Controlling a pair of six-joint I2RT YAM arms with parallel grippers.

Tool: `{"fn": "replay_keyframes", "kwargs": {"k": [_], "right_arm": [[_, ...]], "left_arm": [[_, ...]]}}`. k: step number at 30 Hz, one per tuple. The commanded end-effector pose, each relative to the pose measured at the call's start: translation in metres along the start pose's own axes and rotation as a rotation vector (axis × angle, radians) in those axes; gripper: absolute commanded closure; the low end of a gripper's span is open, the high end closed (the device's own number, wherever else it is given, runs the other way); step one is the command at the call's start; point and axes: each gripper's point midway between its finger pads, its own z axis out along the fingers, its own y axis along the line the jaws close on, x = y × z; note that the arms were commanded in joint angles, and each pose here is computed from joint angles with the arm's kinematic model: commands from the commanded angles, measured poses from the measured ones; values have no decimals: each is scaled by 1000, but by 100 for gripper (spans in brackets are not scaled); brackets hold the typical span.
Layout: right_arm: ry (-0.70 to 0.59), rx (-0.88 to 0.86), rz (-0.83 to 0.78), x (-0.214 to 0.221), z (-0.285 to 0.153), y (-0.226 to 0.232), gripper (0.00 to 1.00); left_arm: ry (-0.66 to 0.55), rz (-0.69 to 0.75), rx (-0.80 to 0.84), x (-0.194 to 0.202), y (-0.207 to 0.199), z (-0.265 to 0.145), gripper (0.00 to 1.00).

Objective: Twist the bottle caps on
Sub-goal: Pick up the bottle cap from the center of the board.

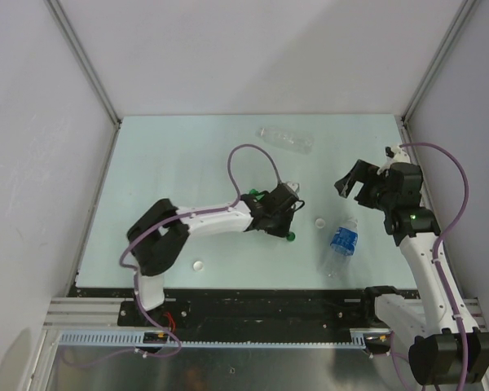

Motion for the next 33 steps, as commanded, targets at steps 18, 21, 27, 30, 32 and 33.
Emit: {"fn": "replay_keyframes", "kwargs": {"k": [18, 21, 27, 30, 32, 33], "right_arm": [[359, -1198, 161, 13, -123, 238, 1], [414, -1280, 164, 21, -138, 256, 1], [457, -1314, 198, 24, -150, 265, 12], [467, -1333, 187, 26, -159, 267, 18], [461, -1339, 180, 26, -162, 267, 22], [461, -1340, 180, 26, -163, 267, 24]], "left_arm": [[-1346, 734, 512, -96, -64, -337, 100], [-1371, 762, 483, -98, -62, -339, 100], [-1394, 810, 503, -92, -64, -346, 100], [-1403, 826, 502, -90, -64, -347, 100], [-1400, 842, 515, -87, -65, -347, 100], [-1398, 851, 526, -85, -67, -347, 100]]}}
